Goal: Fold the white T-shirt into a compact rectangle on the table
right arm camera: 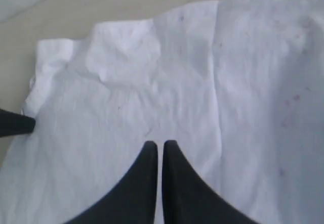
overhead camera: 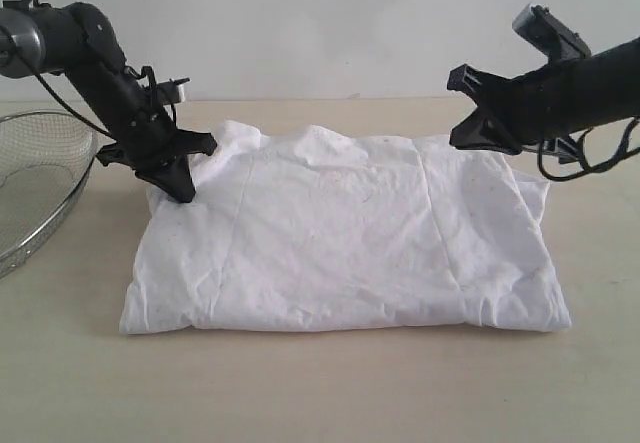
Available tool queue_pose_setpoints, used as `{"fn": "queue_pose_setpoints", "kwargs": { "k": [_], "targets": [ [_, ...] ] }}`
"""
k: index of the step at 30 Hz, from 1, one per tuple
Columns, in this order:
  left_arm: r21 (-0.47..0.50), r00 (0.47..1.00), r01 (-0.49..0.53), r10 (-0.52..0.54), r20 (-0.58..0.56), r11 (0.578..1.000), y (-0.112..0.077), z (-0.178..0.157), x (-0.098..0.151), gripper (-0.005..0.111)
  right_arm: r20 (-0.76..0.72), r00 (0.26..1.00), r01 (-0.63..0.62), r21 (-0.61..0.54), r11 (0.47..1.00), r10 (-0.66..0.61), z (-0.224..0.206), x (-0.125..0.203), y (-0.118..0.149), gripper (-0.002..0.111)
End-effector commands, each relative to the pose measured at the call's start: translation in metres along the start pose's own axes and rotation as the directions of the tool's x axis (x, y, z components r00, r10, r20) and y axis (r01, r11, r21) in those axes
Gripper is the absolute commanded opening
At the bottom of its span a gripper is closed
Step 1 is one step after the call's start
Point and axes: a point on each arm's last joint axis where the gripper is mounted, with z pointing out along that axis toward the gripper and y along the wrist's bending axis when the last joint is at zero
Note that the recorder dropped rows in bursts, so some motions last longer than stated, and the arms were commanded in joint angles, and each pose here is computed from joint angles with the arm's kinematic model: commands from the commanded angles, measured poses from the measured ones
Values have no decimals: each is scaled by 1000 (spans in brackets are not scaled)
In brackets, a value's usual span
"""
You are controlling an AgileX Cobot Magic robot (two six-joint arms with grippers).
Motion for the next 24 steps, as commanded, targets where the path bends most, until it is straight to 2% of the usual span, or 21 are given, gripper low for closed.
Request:
{"fn": "queue_pose_setpoints", "kwargs": {
  "k": [1,3,6,10,11,13,16,18,24],
  "targets": [
    [-52,999,38,-40,-36,998,6,6,4,4,-13,998,56,34,998,-55,-43,10,-7,0],
    [29,999,41,-41,0,999,-7,-9,2,4,-67,998,0,-2,1000,-1,-57,11,-20,0],
    [203,994,-18,-4,108,979,-39,-45,-4,4,-128,991,-30,-22,999,27,-68,13,-34,5],
    [219,991,-50,22,131,975,-73,-69,-2,4,-242,970,7,96,995,16,-71,25,-47,29],
    [211,991,-71,45,125,975,-86,-71,2,4,-271,962,21,131,991,16,-71,29,-52,39],
    [191,993,-82,65,96,978,-97,-68,9,4,-274,961,4,147,989,37,-68,32,-56,47],
    [130,993,-114,116,-6,985,-106,-45,25,4,-331,940,-29,157,987,80,-52,40,-69,54],
    [87,991,-101,108,-81,991,-99,-30,37,4,-379,919,-49,164,985,109,-37,48,-82,54],
    [76,983,-80,91,-160,994,-90,-14,53,4,-391,912,-56,187,981,127,-25,53,-95,54]
  ]
}}
